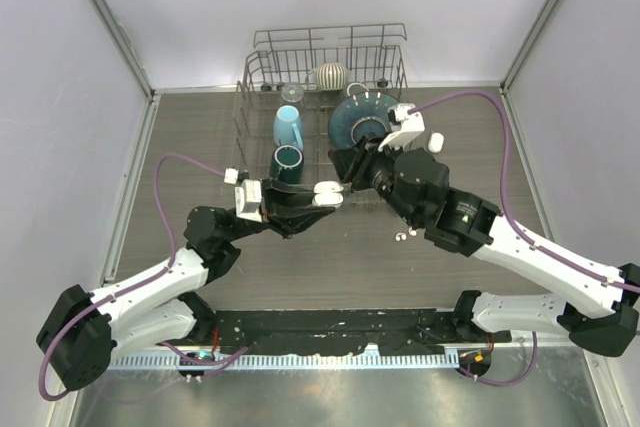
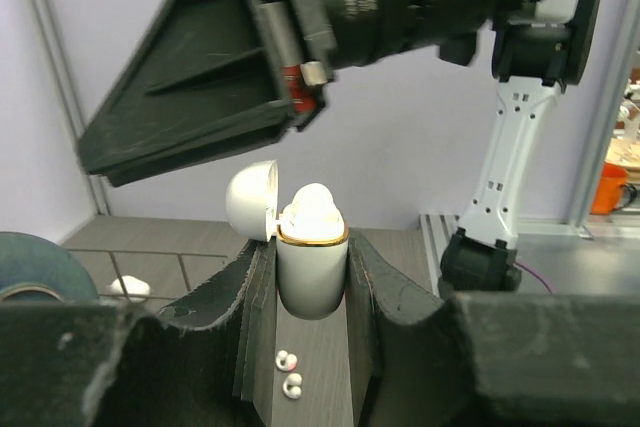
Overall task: Insert the wireless bluetooth earbuds into the charging case
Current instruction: Close the charging case.
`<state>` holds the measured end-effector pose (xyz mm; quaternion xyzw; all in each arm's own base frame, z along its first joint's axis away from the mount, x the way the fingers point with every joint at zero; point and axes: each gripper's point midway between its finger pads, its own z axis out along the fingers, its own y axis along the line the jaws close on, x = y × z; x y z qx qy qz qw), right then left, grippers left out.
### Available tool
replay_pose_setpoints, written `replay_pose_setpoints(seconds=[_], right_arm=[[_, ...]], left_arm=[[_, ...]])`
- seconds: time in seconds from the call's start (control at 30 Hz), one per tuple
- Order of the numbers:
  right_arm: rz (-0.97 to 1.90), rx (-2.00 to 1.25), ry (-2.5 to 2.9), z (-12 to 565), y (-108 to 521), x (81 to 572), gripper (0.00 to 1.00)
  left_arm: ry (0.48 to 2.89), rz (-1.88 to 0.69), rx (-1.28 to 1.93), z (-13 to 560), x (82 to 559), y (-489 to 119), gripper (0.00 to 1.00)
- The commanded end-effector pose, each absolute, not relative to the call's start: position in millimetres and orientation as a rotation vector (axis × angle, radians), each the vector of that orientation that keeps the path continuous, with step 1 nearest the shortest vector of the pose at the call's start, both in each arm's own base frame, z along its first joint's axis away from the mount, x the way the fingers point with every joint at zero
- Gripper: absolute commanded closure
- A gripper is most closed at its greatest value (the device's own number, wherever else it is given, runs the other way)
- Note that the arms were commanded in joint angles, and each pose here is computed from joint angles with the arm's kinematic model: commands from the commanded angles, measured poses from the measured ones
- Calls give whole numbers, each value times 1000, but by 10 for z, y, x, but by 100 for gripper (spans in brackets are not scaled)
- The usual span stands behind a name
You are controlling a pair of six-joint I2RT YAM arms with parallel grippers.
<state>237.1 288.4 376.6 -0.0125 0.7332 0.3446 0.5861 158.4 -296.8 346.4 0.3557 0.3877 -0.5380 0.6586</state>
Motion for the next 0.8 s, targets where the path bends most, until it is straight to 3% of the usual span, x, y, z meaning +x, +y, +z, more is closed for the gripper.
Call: replay_pose_setpoints(seconds=[0.0,0.57,0.77], right_arm=[[938,-27,1762,3856,2941,2372,62],[992,-118,1806,3661,3000,2274,63],[1058,-191,1797,3575,3023,2119,73]], left_arm=[[819,-1230,892,3573,1438,-2992,100],[863,-1200,834,3542,1583,-3001,100],[876,-1184,807,3535,1650,-3008,100]])
